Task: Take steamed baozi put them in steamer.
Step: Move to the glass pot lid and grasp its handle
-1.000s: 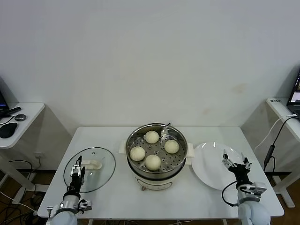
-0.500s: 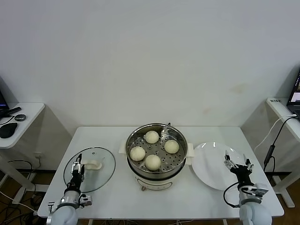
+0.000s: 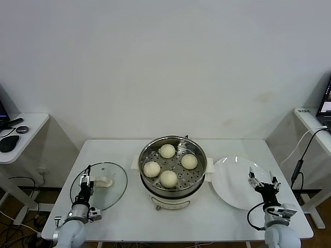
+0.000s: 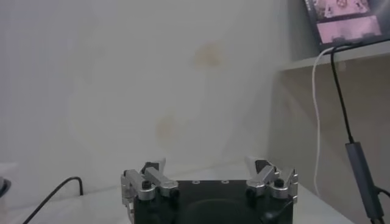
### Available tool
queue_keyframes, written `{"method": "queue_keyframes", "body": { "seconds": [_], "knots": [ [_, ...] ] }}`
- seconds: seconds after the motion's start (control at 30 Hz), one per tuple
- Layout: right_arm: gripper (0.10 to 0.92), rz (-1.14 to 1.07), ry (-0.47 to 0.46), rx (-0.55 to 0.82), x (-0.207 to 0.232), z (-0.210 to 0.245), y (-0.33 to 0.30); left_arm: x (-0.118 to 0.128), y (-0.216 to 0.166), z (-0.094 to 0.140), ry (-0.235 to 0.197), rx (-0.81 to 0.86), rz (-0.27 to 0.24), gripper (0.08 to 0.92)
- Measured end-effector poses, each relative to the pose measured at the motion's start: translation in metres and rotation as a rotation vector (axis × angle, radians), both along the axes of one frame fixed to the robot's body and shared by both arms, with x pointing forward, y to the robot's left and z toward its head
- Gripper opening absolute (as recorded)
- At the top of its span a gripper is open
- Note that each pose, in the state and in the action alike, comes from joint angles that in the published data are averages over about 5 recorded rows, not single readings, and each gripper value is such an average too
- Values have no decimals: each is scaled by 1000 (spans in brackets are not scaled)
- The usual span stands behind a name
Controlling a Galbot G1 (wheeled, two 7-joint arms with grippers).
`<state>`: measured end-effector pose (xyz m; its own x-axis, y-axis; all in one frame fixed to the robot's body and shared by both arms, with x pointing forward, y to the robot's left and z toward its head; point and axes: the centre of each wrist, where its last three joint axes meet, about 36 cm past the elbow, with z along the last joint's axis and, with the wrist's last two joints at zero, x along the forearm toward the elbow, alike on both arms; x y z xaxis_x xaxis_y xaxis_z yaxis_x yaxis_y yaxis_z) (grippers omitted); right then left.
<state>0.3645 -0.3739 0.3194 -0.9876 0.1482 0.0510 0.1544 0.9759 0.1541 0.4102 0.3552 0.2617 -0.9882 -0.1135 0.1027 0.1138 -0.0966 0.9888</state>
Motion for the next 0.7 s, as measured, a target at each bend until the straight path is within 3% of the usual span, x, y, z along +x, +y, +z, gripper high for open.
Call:
{"method": "queue_keyframes", "body": {
  "seconds": [0.53, 0.7],
  "knots": [
    [823, -3, 6, -3, -3, -3, 0, 17, 12, -6, -1, -20, 9, 822],
    [823, -2, 8, -4, -4, -4, 1, 17, 15, -8, 6, -35, -3, 754]
  ]
}}
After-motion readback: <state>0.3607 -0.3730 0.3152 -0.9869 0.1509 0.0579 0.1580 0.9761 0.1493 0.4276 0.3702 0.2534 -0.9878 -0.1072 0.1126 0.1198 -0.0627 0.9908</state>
